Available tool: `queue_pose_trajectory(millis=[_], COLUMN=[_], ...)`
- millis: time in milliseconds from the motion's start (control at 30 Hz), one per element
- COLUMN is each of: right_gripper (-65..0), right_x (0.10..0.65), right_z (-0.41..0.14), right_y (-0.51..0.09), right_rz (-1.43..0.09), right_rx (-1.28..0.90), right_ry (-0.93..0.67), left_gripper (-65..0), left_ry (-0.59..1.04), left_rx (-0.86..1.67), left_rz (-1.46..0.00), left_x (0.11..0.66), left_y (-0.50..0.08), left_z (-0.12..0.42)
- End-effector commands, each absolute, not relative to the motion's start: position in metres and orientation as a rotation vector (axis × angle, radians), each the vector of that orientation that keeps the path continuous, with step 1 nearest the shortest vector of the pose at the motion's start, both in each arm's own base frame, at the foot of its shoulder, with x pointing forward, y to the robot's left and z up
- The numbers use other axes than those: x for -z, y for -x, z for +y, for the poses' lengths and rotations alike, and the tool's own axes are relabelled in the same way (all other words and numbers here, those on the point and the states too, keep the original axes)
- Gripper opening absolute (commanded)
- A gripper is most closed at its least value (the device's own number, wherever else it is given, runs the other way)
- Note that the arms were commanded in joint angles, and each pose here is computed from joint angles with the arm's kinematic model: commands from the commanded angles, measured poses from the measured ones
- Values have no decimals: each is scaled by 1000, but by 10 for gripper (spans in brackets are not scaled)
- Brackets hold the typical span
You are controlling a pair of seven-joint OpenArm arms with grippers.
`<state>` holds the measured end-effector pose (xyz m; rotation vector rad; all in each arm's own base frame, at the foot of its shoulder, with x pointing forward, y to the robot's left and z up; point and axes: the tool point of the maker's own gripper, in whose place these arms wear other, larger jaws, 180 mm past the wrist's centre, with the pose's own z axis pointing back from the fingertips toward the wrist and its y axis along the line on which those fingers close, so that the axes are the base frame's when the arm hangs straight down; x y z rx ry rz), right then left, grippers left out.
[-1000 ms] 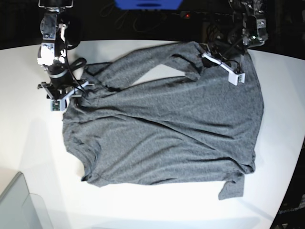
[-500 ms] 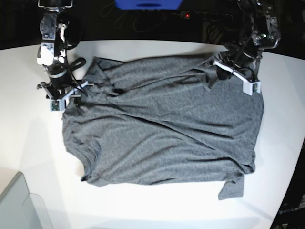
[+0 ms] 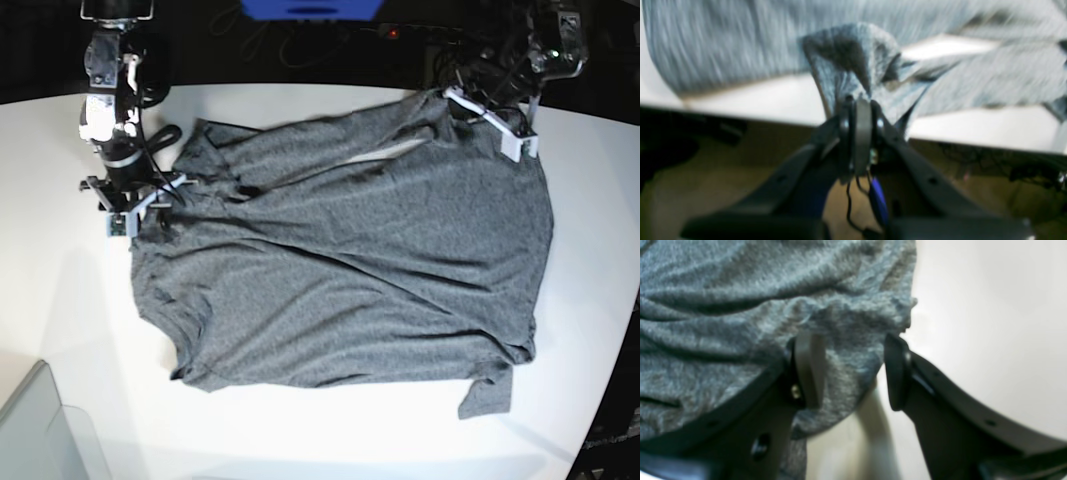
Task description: Layout the t-shirt on the table in an organized manner, then fold the t-shirt properly
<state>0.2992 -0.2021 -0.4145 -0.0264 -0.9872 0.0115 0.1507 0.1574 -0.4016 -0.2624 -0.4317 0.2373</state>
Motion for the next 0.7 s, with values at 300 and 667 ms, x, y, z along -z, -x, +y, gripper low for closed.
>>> queue_pose_trajectory(millis=[300,667], right_gripper=[-358,-358], right_x=[436,431], right_z=[-224,-233], right_y=[-318,-352], right_rz=[-944,-959], right_rx=[14,28], right_ry=[48,51], left_gripper=[-649,-649], left_ry=[223,241], left_rx=[-262,-256], left_rz=[-407,-463], left_x=[402,395], left_y=[-132,-157], left_z=[175,171])
